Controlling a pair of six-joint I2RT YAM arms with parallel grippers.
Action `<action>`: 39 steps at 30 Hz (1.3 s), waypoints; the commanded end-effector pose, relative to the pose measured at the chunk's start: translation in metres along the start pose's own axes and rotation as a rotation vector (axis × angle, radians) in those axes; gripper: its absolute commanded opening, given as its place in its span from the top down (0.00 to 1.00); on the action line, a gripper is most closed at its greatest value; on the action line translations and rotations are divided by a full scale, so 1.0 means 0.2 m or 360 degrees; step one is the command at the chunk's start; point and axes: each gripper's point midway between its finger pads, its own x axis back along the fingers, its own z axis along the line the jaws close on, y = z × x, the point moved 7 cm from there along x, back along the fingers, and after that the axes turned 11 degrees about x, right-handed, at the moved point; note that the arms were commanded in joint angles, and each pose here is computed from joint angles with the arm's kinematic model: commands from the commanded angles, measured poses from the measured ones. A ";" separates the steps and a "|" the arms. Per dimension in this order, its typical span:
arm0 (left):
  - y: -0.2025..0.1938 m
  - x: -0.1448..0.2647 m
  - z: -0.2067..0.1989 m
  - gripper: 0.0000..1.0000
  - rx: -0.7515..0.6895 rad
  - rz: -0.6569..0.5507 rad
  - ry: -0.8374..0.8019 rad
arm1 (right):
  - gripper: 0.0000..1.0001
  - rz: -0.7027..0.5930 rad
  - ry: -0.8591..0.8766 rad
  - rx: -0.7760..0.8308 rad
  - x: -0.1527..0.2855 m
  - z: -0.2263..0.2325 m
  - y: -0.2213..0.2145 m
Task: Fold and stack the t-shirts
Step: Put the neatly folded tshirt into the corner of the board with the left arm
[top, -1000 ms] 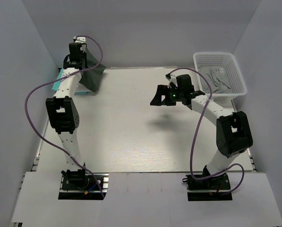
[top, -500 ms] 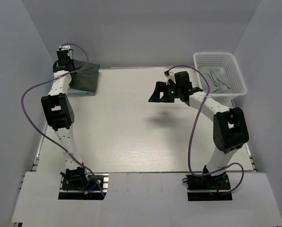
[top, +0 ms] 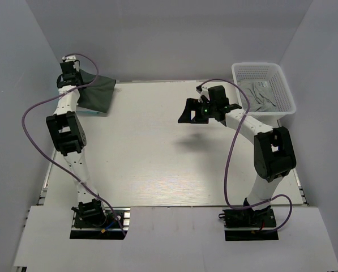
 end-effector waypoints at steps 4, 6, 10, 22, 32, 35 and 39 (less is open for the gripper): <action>0.09 -0.09 0.18 0.11 0.0219 -0.0121 0.0380 | 0.10 -0.0044 0.0037 0.0017 0.01 0.03 0.07; 0.16 -0.05 0.23 0.01 0.0310 -0.0167 0.0505 | 0.10 -0.0048 0.0049 0.0020 0.01 0.04 0.08; 0.20 0.02 0.23 0.01 0.0377 -0.0199 0.0506 | 0.10 -0.0055 0.0055 0.0030 0.02 0.05 0.08; 0.18 0.42 -0.07 0.01 0.0463 0.0009 -0.0067 | 0.10 -0.0097 0.0023 0.0086 0.13 0.11 0.03; -0.61 1.27 -0.49 0.01 0.0624 0.0178 -0.0739 | 0.10 -0.0160 -0.0003 0.0007 0.29 0.13 -0.33; -0.82 1.44 -0.49 0.01 0.0561 0.0255 -0.0817 | 0.10 -0.0158 -0.0039 0.0000 0.36 0.14 -0.46; -0.93 1.58 -0.38 0.01 0.0540 0.0261 -0.0715 | 0.10 -0.0153 -0.0104 -0.0019 0.41 0.12 -0.61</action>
